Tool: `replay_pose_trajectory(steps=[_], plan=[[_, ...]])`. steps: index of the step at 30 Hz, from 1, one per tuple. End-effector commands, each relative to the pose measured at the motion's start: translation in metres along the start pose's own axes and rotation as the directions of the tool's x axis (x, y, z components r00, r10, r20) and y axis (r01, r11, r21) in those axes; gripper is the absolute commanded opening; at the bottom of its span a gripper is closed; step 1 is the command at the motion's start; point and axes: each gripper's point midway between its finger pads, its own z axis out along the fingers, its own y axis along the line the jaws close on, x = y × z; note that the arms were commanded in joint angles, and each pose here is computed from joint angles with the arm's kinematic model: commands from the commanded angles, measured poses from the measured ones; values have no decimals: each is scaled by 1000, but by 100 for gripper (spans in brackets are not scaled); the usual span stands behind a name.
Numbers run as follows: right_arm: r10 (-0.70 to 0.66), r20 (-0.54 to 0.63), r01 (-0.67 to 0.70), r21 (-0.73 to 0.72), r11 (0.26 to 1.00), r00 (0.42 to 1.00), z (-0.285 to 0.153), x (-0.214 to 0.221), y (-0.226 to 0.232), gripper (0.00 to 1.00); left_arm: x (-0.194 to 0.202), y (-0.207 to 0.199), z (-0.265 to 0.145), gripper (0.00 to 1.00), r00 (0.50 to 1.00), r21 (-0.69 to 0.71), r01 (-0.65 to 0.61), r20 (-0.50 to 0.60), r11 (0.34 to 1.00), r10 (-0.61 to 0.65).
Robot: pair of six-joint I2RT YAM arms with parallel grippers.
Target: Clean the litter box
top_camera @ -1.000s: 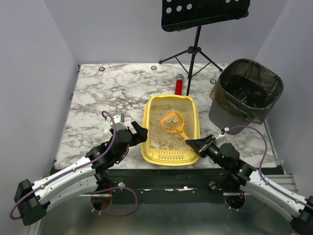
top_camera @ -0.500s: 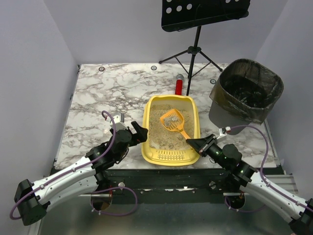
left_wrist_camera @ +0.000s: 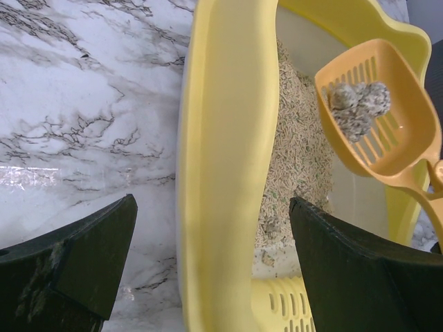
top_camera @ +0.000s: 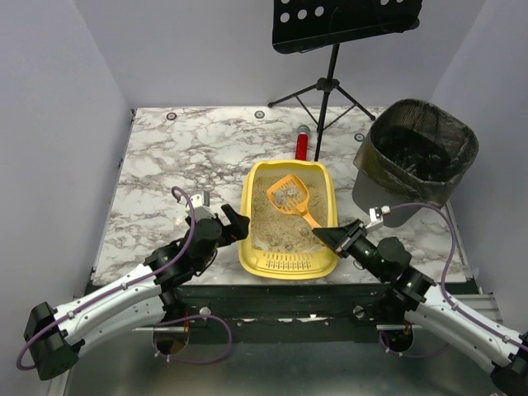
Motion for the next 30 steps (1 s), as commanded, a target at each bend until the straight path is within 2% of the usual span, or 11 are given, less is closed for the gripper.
replay_pose_trajectory(steps=[1, 8, 11, 22, 30], plan=[[-20, 86, 29, -96, 995, 996, -3, -26, 45, 1, -3, -6, -2, 99, 1000, 23, 18, -2, 1000, -18], [-55, 151, 65, -63, 996, 987, -3, -48, 68, 1, 0, -10, -1, 99, 1000, 35, 19, -17, 999, -19], [-39, 174, 43, -20, 999, 984, 1, -53, 65, 1, 1, -10, -1, 99, 1000, 38, 19, -25, 999, -18], [15, 251, -8, -31, 999, 968, -1, -74, 85, 1, 5, -9, 1, 99, 999, 40, 23, -33, 999, -21], [26, 332, -17, -28, 999, 943, -7, -95, 98, 1, 20, -26, 5, 99, 995, 118, 18, -96, 993, -7]])
